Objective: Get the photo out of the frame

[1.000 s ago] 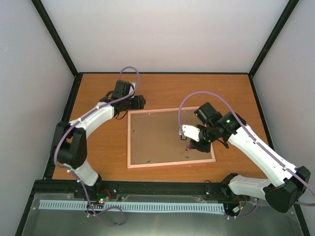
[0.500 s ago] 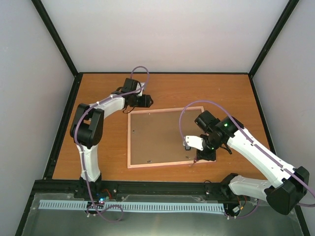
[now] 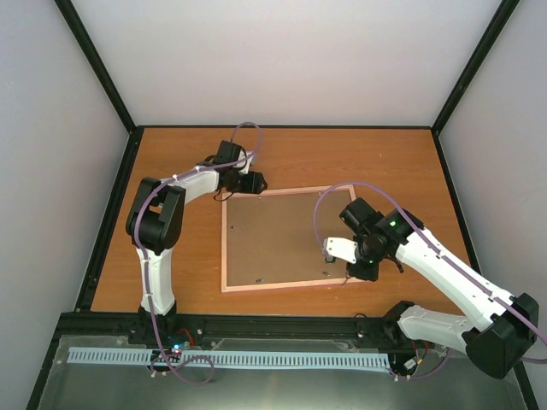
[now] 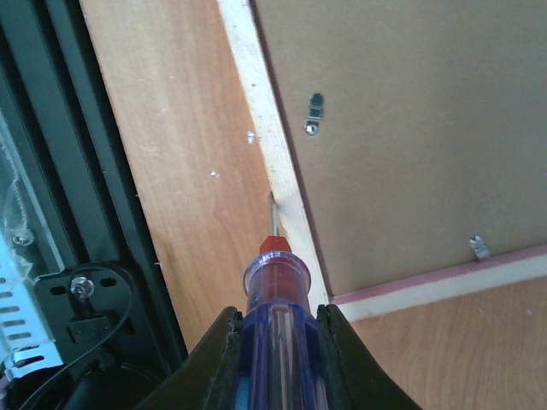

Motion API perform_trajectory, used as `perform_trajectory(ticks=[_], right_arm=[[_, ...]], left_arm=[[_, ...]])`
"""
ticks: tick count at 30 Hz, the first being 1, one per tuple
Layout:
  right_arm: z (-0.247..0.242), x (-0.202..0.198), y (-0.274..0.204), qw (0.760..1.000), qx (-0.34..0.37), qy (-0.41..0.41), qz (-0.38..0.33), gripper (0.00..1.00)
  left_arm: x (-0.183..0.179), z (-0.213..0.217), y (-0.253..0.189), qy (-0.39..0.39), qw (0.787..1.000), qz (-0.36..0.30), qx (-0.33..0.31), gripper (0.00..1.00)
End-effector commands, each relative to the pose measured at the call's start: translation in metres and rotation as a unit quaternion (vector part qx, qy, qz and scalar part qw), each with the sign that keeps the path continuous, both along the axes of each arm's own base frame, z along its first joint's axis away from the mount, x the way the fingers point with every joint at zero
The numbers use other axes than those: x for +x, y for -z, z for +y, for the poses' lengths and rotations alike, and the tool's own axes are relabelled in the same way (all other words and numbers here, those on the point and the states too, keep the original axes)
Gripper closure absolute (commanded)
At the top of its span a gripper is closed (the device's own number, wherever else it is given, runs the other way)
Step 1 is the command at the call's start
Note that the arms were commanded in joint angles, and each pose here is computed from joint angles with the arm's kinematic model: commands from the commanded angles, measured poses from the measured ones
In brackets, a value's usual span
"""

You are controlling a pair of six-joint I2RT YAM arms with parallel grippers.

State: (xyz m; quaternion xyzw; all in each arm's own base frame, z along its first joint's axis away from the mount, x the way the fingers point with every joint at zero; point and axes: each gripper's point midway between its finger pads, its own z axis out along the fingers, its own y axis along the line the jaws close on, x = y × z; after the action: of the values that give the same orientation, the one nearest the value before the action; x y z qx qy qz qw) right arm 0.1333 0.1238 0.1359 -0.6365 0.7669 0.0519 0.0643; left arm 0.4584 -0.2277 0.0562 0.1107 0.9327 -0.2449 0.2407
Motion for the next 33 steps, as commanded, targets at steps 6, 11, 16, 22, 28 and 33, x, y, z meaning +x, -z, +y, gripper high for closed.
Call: perform_trajectory(ticks=[6, 11, 16, 22, 28, 33], right_arm=[[-0.004, 0.026, -0.005, 0.997, -0.011, 0.028, -0.069, 0.97], [-0.005, 0.033, -0.007, 0.996, -0.020, 0.034, -0.081, 0.97], [-0.009, 0.049, -0.009, 0.992, -0.035, 0.045, -0.114, 0.97], [-0.009, 0.083, -0.019, 0.982, -0.033, 0.066, -0.174, 0.97], [-0.006, 0.110, -0.016, 0.979, -0.027, 0.087, -0.180, 0.97], [-0.004, 0.131, -0.012, 0.977, -0.027, 0.106, -0.182, 0.97]], left_arm=[[0.003, 0.014, 0.018, 0.004, 0.998, 0.000, 0.058, 0.30], [-0.001, 0.014, 0.027, 0.011, 0.997, 0.030, 0.067, 0.33], [-0.020, 0.018, 0.026, 0.004, 0.997, 0.054, 0.063, 0.34], [-0.059, 0.027, 0.030, -0.008, 0.996, 0.077, 0.046, 0.35], [-0.102, 0.040, 0.041, -0.027, 0.994, 0.101, 0.034, 0.37], [-0.127, 0.048, 0.030, -0.043, 0.995, 0.092, 0.018, 0.38]])
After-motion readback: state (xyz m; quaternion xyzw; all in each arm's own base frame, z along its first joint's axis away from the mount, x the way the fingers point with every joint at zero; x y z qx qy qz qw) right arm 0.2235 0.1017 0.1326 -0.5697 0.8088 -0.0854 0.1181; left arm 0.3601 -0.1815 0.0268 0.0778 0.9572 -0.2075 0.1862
